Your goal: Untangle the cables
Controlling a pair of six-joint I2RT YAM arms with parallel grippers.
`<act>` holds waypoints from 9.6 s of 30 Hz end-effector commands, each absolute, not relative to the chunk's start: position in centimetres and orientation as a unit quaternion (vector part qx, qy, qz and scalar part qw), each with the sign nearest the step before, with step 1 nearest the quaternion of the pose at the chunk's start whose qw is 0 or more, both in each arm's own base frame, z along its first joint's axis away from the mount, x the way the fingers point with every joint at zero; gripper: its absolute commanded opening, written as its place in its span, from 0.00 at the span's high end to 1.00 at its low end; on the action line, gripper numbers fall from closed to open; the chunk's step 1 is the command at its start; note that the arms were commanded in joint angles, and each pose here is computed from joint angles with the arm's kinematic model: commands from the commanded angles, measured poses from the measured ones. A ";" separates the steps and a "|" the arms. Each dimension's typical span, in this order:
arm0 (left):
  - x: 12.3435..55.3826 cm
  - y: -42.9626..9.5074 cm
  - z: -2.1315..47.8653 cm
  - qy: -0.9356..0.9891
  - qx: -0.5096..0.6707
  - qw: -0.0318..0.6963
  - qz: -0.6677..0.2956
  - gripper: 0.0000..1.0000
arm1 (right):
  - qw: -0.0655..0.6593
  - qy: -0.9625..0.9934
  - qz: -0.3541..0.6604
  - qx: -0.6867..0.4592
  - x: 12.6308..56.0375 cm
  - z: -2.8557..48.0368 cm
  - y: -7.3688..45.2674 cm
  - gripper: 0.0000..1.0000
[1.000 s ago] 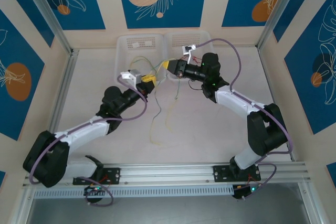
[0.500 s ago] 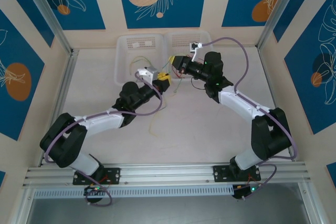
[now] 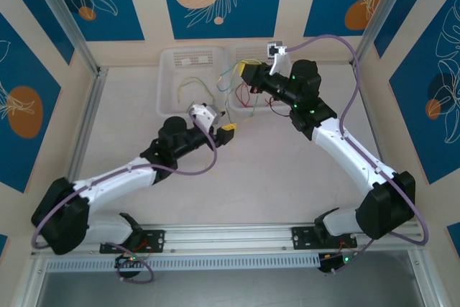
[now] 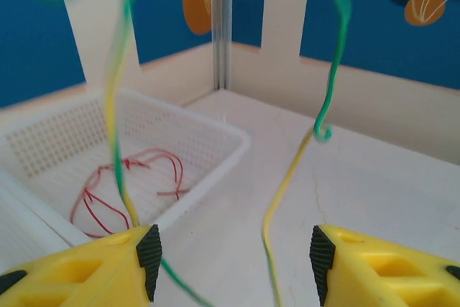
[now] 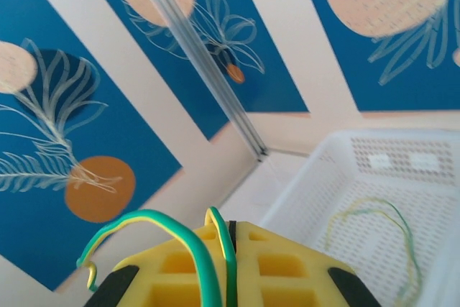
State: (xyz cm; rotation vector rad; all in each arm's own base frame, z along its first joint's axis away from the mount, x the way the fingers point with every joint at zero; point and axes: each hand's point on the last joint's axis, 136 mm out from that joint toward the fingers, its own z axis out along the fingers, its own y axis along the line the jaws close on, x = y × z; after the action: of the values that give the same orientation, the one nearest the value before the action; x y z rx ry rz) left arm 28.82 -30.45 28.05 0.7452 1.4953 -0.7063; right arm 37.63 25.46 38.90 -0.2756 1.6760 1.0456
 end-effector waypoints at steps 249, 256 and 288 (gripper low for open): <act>53.6 -16.9 24.5 0.883 0.057 0.460 -0.077 0.33 | 0.629 0.654 0.349 -0.233 24.9 37.2 17.3 0.00; 52.9 -17.0 22.4 0.900 0.106 0.420 -0.055 0.19 | 0.628 0.652 0.353 -0.235 24.9 37.3 17.4 0.01; 53.5 -18.9 19.6 0.879 0.185 0.437 -0.052 0.09 | 0.233 0.859 0.456 -0.012 50.9 25.7 34.0 0.30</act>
State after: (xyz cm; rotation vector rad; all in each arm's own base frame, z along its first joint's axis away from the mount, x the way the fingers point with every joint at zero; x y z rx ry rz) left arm 53.84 -18.36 17.12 0.4424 2.2554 -0.1244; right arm 52.29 33.15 27.25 -0.0906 2.2135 1.2381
